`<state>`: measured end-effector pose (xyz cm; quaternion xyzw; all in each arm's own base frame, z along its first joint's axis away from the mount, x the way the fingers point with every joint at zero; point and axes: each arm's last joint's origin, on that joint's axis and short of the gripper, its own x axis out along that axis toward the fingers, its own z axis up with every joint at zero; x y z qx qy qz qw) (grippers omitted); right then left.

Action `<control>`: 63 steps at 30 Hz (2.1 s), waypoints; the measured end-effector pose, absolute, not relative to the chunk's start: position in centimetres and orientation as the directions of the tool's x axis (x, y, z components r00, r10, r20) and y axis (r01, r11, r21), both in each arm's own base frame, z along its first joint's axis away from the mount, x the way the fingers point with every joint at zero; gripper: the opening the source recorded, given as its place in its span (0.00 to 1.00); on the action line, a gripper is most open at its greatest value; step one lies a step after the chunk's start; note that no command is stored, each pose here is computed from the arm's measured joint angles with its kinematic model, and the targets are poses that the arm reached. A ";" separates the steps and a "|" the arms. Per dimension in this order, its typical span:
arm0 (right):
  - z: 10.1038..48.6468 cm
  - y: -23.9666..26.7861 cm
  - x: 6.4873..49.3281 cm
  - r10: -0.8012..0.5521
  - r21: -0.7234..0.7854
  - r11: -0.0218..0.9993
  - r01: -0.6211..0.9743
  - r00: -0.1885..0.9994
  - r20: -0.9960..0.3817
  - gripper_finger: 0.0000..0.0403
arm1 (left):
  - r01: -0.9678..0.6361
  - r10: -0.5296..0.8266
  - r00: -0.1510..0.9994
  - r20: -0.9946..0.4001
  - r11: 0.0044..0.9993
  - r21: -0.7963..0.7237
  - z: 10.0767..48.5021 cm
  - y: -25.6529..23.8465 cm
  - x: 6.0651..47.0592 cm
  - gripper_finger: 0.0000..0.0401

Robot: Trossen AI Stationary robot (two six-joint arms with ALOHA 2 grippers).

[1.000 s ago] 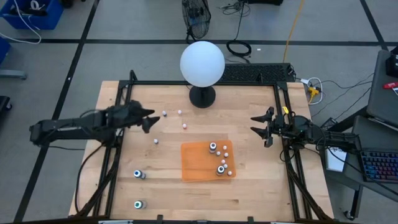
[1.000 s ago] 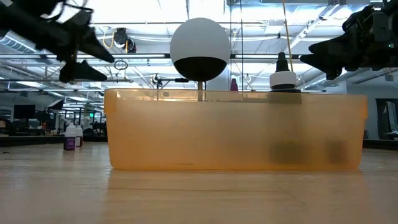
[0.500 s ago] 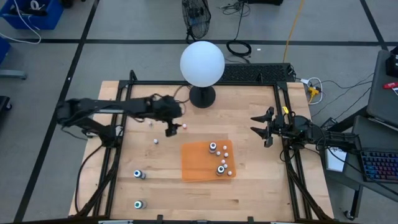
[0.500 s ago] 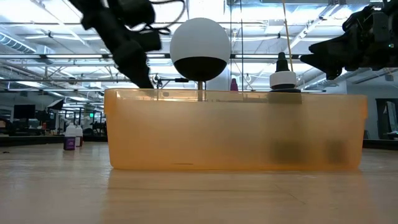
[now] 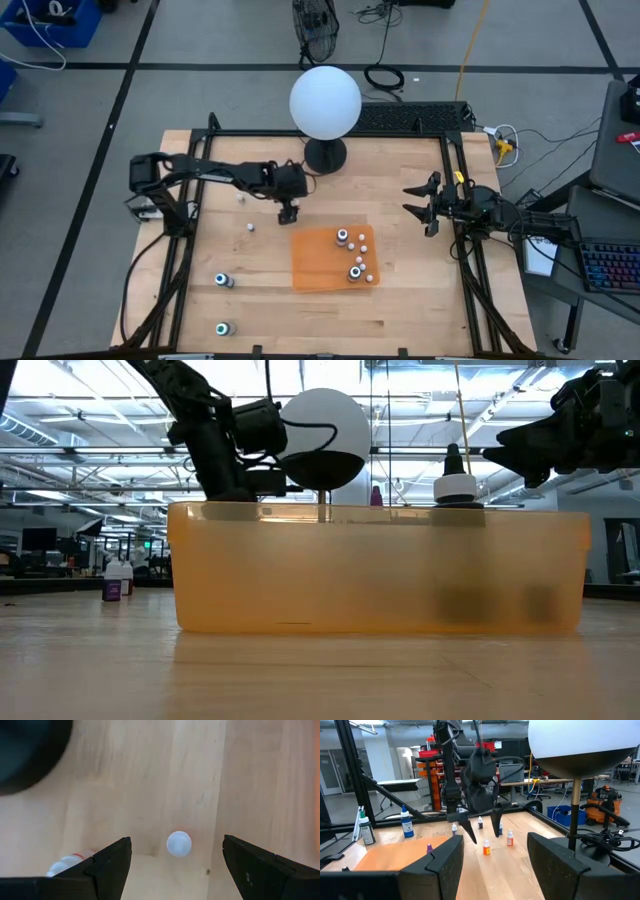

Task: Pick & Place food coloring
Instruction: Put the small orange food coloring bottle into the orange container

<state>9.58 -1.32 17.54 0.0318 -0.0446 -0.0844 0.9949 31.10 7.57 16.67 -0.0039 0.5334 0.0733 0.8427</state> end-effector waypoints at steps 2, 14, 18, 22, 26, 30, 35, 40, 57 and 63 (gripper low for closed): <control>17.5 -1.3 9.6 -0.171 0.071 0.984 0.165 0.982 0.083 0.52 | -0.129 0.113 0.401 -0.909 0.989 0.067 16.0 7.5 31.2 0.77; 17.5 -1.3 9.6 -0.171 0.071 0.984 0.165 0.982 0.084 0.52 | -0.116 0.108 0.351 -0.930 0.991 0.071 14.1 7.3 31.7 0.77; 17.5 -1.3 9.6 -0.171 0.071 0.984 0.165 0.982 0.084 0.52 | -0.125 0.125 0.366 -0.922 0.989 0.084 14.2 7.4 31.9 0.77; 17.5 -1.3 9.6 -0.171 0.071 0.984 0.166 0.982 0.083 0.52 | -0.125 0.130 0.366 -0.922 0.988 0.090 14.2 7.4 31.9 0.77; 17.5 -1.3 9.6 -0.171 0.071 0.984 0.165 0.982 0.084 0.52 | -0.127 0.130 0.366 -0.922 0.988 0.089 14.2 7.4 31.9 0.77; 17.5 -1.3 9.6 -0.171 0.071 0.984 0.165 0.982 0.084 0.52 | -0.120 0.111 0.370 -0.922 0.990 0.071 14.2 7.3 31.9 0.68; 17.5 -1.3 9.6 -0.171 0.071 0.984 0.166 0.982 0.084 0.52 | -0.111 0.086 0.376 -0.923 0.993 0.047 14.2 7.3 31.9 0.47; 17.5 -1.3 9.6 -0.171 0.071 0.984 0.166 0.982 0.083 0.52 | -0.110 0.085 0.376 -0.923 0.993 0.047 14.2 7.3 31.9 0.26; 17.5 -1.3 9.6 -0.171 0.071 0.984 0.165 0.982 0.084 0.52 | -0.072 0.126 0.434 -0.892 0.992 0.104 22.5 4.3 32.8 0.17; 17.5 -1.3 9.6 -0.171 0.071 0.984 0.166 0.982 0.080 0.52 | 0.035 0.096 0.548 -0.831 0.990 0.138 28.1 0.1 35.0 0.17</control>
